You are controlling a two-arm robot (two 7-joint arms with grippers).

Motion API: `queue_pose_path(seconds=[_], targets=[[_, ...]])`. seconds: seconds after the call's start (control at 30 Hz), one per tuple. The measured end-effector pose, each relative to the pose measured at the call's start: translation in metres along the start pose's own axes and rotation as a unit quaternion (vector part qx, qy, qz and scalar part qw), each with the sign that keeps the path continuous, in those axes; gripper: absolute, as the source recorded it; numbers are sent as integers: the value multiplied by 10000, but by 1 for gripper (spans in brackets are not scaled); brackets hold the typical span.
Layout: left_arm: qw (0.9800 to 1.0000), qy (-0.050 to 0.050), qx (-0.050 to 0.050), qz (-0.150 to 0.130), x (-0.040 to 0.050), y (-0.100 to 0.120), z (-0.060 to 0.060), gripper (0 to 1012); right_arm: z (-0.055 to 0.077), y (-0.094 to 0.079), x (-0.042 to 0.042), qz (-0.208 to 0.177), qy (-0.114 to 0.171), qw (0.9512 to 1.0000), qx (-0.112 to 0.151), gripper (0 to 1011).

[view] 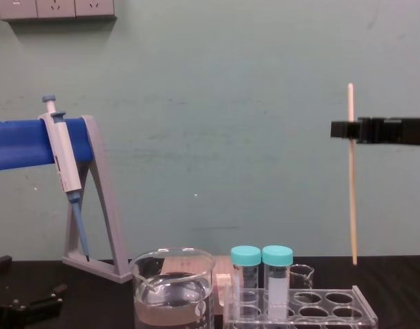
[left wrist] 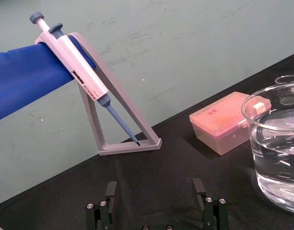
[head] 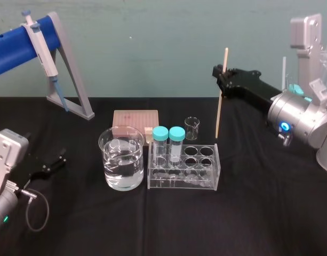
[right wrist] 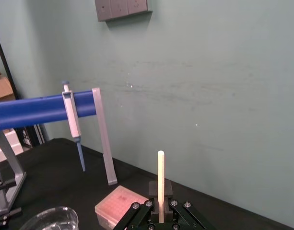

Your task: Hold the thermometer with one hand and immerse one end into the beaker, then reinsert it into the test tube rack.

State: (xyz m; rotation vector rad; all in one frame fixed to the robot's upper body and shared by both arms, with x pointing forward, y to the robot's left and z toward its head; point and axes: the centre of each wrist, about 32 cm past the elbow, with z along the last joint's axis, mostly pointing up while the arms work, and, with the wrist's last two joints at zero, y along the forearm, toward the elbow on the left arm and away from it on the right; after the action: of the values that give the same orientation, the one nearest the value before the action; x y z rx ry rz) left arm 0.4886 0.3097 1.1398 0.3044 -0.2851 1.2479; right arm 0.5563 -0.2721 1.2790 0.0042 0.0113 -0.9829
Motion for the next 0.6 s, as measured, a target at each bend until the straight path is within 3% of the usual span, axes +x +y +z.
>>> queue_pose_path(seconds=[0.4, 0.6], targets=[[10000, 0, 0, 0, 0, 0, 0, 1004, -266, 76, -14, 172, 36, 9998, -73, 55], [10000, 0, 0, 0, 0, 0, 0, 1004, -308, 125, -12, 275, 26, 9996, -86, 55]])
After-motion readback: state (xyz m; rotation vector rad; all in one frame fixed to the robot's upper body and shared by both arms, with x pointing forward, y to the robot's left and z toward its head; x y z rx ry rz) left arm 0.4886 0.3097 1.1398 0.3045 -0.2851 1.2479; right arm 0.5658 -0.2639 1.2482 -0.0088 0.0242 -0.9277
